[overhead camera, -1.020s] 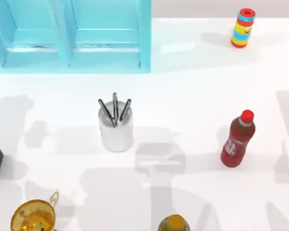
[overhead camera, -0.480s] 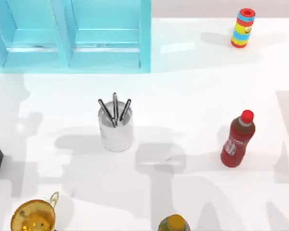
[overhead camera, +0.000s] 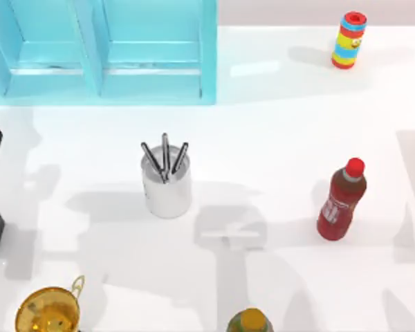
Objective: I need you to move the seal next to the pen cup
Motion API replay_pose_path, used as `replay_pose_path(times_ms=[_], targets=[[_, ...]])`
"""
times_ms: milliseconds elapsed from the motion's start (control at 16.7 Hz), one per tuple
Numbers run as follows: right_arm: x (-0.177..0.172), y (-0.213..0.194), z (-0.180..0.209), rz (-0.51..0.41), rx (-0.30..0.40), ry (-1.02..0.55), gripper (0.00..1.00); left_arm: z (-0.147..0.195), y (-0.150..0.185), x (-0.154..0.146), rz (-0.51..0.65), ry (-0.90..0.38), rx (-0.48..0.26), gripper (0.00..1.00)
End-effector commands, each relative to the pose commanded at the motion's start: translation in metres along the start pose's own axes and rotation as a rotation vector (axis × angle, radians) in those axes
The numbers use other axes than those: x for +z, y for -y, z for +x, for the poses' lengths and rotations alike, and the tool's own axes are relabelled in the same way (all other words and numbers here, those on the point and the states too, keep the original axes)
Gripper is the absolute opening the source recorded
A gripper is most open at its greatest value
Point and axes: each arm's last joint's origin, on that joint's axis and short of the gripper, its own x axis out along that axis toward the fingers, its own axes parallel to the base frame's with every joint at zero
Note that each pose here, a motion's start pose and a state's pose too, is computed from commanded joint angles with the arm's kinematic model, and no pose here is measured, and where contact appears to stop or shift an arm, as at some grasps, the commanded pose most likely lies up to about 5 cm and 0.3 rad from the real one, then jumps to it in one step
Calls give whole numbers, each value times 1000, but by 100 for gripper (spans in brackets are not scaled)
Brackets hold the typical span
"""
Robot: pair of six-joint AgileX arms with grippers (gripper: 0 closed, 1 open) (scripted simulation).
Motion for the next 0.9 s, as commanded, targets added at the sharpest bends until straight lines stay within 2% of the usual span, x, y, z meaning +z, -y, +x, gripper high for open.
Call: replay_pose_path(times_ms=[360, 720, 900], targets=[[0, 0, 0, 0, 0, 0, 100, 69, -1, 1, 0, 11, 2, 100], [0, 0, 0, 0, 0, 0, 100, 79, -1, -1, 0, 4, 1, 100], [0, 0, 0, 0, 0, 0, 100, 79, -1, -1, 0, 4, 1, 77]])
